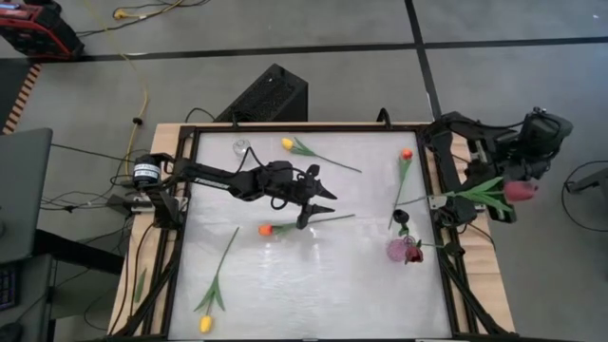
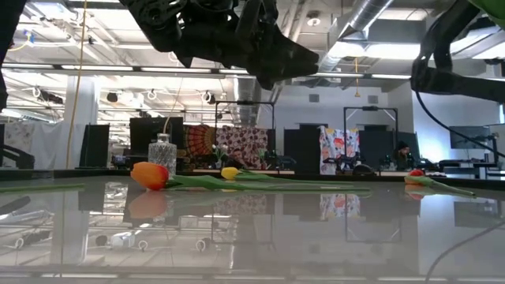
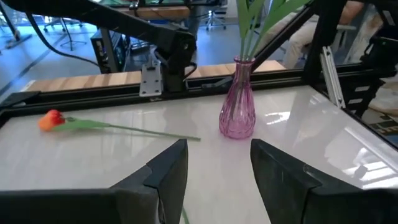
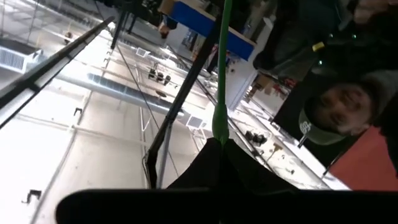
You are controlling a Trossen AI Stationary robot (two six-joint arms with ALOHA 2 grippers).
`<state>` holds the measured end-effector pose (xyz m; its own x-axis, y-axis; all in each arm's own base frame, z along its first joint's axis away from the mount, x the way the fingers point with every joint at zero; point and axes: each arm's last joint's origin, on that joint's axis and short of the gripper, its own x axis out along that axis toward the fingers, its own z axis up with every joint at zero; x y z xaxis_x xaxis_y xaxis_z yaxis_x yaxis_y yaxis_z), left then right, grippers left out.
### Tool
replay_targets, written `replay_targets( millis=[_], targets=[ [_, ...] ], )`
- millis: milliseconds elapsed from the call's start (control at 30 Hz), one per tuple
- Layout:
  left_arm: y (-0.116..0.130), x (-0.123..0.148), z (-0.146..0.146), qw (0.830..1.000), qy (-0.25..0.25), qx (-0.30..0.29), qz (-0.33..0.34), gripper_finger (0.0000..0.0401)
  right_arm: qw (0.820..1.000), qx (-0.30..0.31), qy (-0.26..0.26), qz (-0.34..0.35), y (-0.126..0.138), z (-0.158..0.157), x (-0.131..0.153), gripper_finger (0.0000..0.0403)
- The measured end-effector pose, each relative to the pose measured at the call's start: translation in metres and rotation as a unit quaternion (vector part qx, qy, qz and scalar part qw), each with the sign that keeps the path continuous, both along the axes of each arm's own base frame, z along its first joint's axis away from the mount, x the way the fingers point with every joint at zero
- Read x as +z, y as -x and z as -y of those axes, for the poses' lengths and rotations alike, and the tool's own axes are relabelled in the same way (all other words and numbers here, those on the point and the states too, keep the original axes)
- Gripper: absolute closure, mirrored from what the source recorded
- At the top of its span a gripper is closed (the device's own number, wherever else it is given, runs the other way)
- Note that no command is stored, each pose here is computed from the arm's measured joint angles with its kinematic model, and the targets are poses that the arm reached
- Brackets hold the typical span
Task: Sort flowers into vase by color
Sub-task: Put the dark red flower into the pink vase
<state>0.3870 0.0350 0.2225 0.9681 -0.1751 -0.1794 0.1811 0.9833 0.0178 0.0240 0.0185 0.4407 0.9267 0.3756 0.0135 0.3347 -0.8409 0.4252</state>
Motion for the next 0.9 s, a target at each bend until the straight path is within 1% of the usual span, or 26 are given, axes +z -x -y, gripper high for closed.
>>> replay_targets(
  millis=[133, 267, 367, 500, 667, 767, 900],
  targets=[
    [0.000, -0.001, 0.002, 1.000, 0.003, -0.014, -0.003, 0.0237, 1.000, -0.005, -0.019, -0.011, -0.001, 0.004, 0.000, 0.0367],
    [0.000, -0.001, 0.005, 1.000, 0.003, -0.018, -0.003, 0.0237, 1.000, -0.014, -0.018, -0.014, -0.004, 0.010, -0.001, 0.0372],
    [0.000, -0.001, 0.008, 1.000, -0.002, -0.023, -0.002, 0.0237, 0.999, -0.012, -0.029, -0.018, -0.003, 0.007, -0.004, 0.0377],
    [-0.001, -0.001, 0.013, 1.000, -0.008, -0.030, -0.001, 0.0237, 0.997, -0.007, -0.069, -0.031, -0.001, 0.002, -0.019, 0.0372],
    [-0.001, -0.001, 0.013, 0.999, -0.008, -0.032, -0.001, 0.0237, 0.997, -0.019, -0.072, -0.036, -0.005, 0.014, -0.034, 0.0362],
    [-0.001, 0.000, 0.013, 0.999, -0.007, -0.032, 0.001, 0.0237, 0.996, -0.018, -0.080, -0.039, -0.007, 0.020, -0.038, 0.0366],
    [-0.001, 0.001, 0.013, 0.999, -0.005, -0.031, 0.008, 0.0237, 0.995, -0.019, -0.091, -0.045, -0.014, 0.037, -0.041, 0.0372]
  ],
)
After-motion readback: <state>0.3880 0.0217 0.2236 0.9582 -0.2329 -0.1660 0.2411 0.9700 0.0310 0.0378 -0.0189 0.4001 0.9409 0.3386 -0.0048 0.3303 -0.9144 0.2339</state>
